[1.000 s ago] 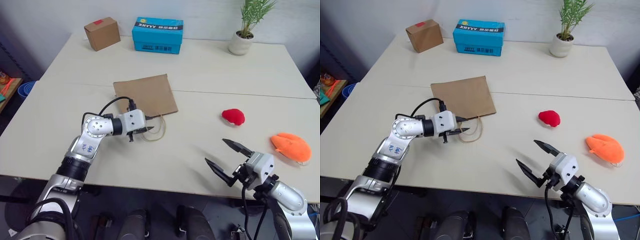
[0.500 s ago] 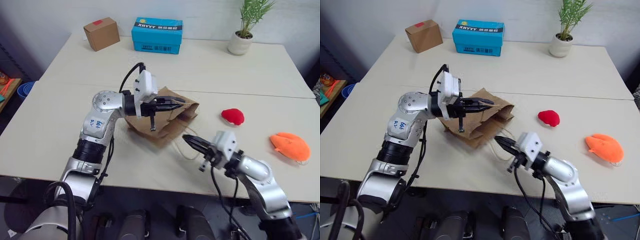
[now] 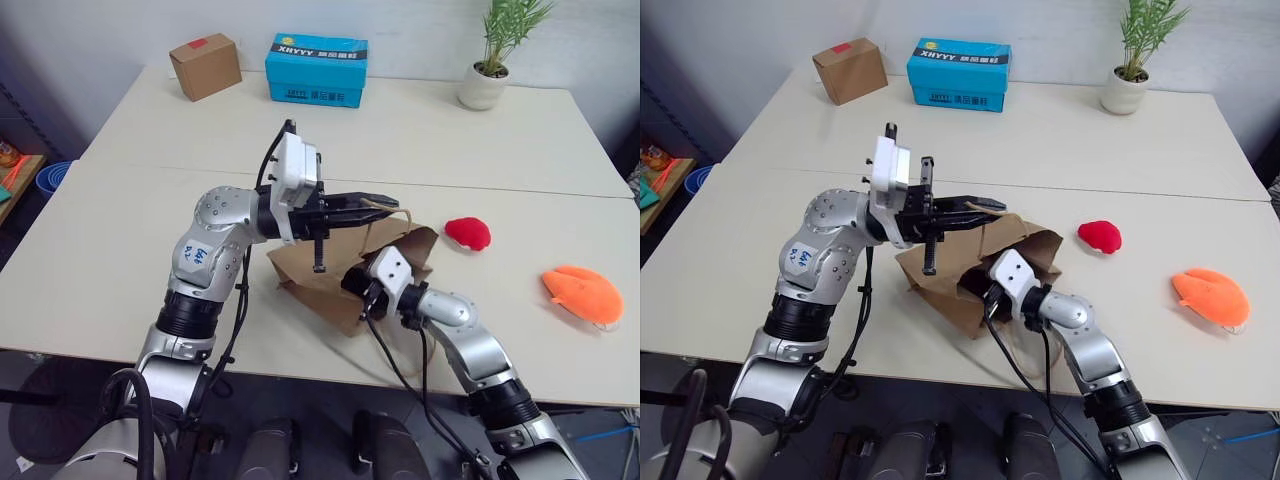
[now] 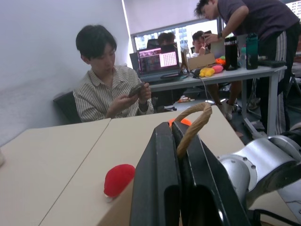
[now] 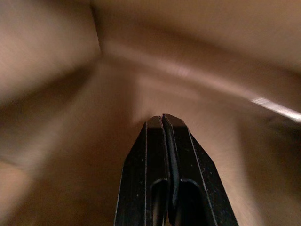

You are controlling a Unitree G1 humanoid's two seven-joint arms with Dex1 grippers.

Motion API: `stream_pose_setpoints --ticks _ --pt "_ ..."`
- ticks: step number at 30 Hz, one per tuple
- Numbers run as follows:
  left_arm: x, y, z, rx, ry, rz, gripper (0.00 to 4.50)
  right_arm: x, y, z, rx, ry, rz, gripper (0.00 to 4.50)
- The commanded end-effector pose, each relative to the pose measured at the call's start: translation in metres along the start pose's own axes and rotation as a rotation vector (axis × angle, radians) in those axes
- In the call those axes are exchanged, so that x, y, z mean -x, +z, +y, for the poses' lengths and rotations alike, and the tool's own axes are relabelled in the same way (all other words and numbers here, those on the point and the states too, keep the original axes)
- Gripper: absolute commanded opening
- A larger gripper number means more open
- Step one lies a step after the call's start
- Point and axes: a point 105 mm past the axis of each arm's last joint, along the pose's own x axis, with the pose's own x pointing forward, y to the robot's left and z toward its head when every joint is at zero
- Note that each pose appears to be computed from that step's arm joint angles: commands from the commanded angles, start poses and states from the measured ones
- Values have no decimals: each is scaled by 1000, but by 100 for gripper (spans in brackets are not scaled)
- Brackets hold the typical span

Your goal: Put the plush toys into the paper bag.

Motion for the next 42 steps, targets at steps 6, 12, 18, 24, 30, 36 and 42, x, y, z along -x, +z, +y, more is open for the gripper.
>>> stream_pose_setpoints --ticks 6,12,18,24,30,36,42 --pt "4 55 14 46 -22 -197 0 7 -24 11 -13 49 99 4" --pt "5 61 13 108 -77 -191 0 10 -31 7 -50 13 165 4" --pt "-1 36 12 30 -40 -79 0 7 -10 7 -66 -4 98 4" --pt "-5 15 8 27 -11 -60 0 22 38 11 -84 40 -146 54" --pt "-2 4 15 20 58 -53 0 78 61 15 -51 37 -234 253" --pt "-2 -3 13 11 51 -44 0 175 62 -14 -69 -381 -314 448" --pt "-6 -4 16 12 92 -76 0 293 -5 -2 -18 -781 24 448"
